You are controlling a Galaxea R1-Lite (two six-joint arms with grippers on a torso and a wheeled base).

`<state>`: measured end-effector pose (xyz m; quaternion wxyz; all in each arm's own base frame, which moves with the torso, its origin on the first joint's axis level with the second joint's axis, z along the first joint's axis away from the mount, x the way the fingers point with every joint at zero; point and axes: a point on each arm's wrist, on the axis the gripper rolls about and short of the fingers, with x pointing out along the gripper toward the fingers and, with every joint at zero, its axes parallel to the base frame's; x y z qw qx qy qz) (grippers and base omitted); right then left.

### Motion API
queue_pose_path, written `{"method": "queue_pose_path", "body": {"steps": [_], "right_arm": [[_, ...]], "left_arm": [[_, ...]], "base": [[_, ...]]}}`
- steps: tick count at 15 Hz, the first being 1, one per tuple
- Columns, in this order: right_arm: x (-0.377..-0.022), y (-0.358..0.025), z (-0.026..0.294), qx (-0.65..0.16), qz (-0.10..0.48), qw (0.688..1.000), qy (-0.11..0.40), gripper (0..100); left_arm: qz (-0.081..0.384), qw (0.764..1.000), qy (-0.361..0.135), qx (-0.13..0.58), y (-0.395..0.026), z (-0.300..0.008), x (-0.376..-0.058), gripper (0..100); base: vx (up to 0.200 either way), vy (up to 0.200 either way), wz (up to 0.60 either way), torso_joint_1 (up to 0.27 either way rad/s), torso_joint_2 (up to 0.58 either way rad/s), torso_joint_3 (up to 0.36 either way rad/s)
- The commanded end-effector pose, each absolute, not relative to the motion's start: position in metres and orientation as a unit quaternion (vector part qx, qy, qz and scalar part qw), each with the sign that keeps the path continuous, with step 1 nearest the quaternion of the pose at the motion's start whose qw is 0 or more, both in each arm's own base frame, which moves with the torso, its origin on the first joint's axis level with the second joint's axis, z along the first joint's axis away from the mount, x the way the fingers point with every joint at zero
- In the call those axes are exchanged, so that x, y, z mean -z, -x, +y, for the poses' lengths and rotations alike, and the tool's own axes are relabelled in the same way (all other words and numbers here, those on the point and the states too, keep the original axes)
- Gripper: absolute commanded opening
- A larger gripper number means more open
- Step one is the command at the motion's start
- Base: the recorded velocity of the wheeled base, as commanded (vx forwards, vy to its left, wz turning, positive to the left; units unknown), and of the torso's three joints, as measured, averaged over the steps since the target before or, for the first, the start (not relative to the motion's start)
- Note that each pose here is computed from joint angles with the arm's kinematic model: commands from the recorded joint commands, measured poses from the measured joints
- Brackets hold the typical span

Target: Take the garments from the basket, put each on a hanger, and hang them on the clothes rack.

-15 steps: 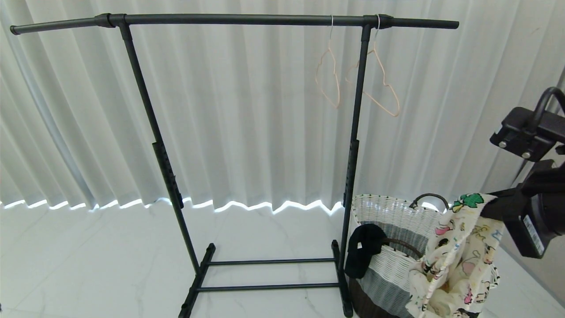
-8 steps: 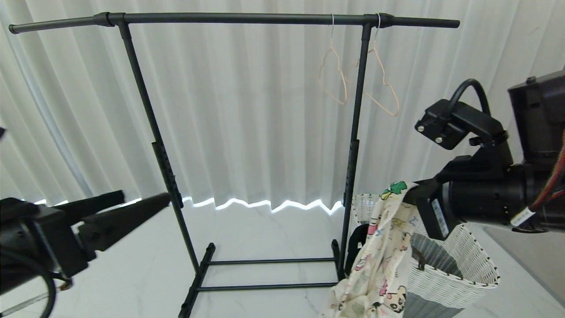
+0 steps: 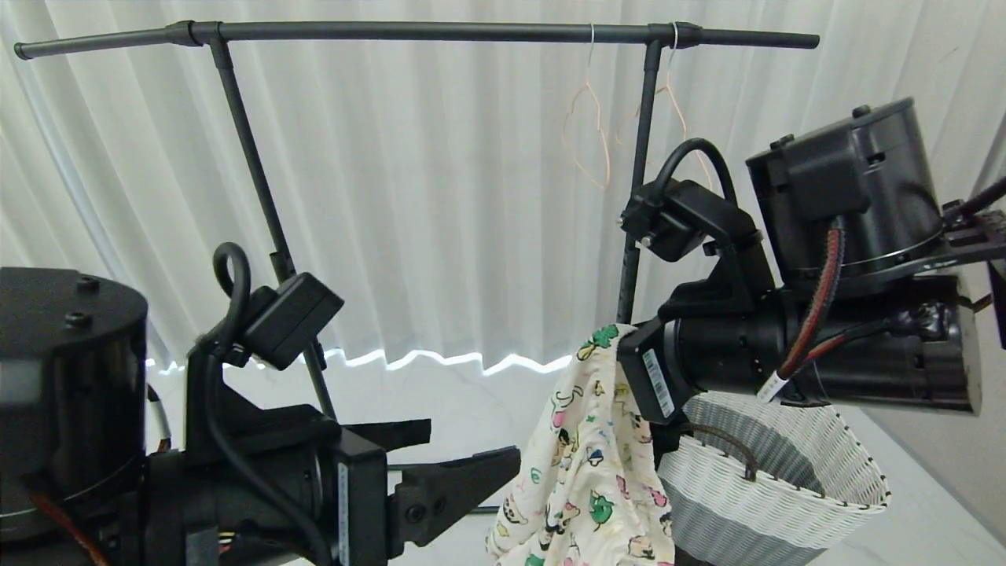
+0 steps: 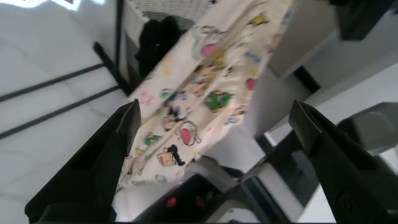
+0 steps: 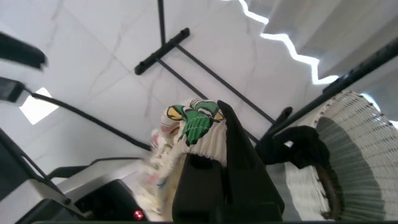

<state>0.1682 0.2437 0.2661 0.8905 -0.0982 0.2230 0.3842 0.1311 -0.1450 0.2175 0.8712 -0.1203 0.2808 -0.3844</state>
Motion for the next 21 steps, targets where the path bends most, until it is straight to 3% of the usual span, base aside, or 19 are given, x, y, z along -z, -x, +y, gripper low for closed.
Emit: {"method": "queue_pose_path", "body": {"steps": [1, 5, 12, 18, 21], "right_arm": [[-0.266, -0.170, 0.253, -0.389, 0.223, 0.888, 0.098, 0], [-0.266, -0.170, 0.253, -0.389, 0.222, 0.889, 0.098, 0], [-0.270, -0.170, 0.252, -0.384, 0.216, 0.893, 0.095, 0], [-0.280, -0.164, 0.244, -0.385, 0.205, 0.896, 0.088, 0], [-0.282, -0.166, 0.232, -0.358, 0.202, 0.907, 0.088, 0]], "left_arm": [[0.285, 0.865, 0.139, 0.390, -0.143, -0.167, -0.227, 100], [0.280, 0.874, 0.136, 0.373, -0.166, -0.192, -0.232, 100], [0.319, 0.887, 0.090, 0.322, -0.177, -0.224, -0.195, 100], [0.363, 0.906, 0.023, 0.217, -0.200, -0.245, -0.136, 100], [0.384, 0.904, -0.008, 0.187, -0.193, -0.233, -0.116, 100]], "base": [[0.000, 0.000, 0.00, 0.000, 0.00, 0.000], [0.000, 0.000, 0.00, 0.000, 0.00, 0.000], [0.000, 0.000, 0.00, 0.000, 0.00, 0.000], [0.000, 0.000, 0.00, 0.000, 0.00, 0.000], [0.000, 0.000, 0.00, 0.000, 0.00, 0.000]]}}
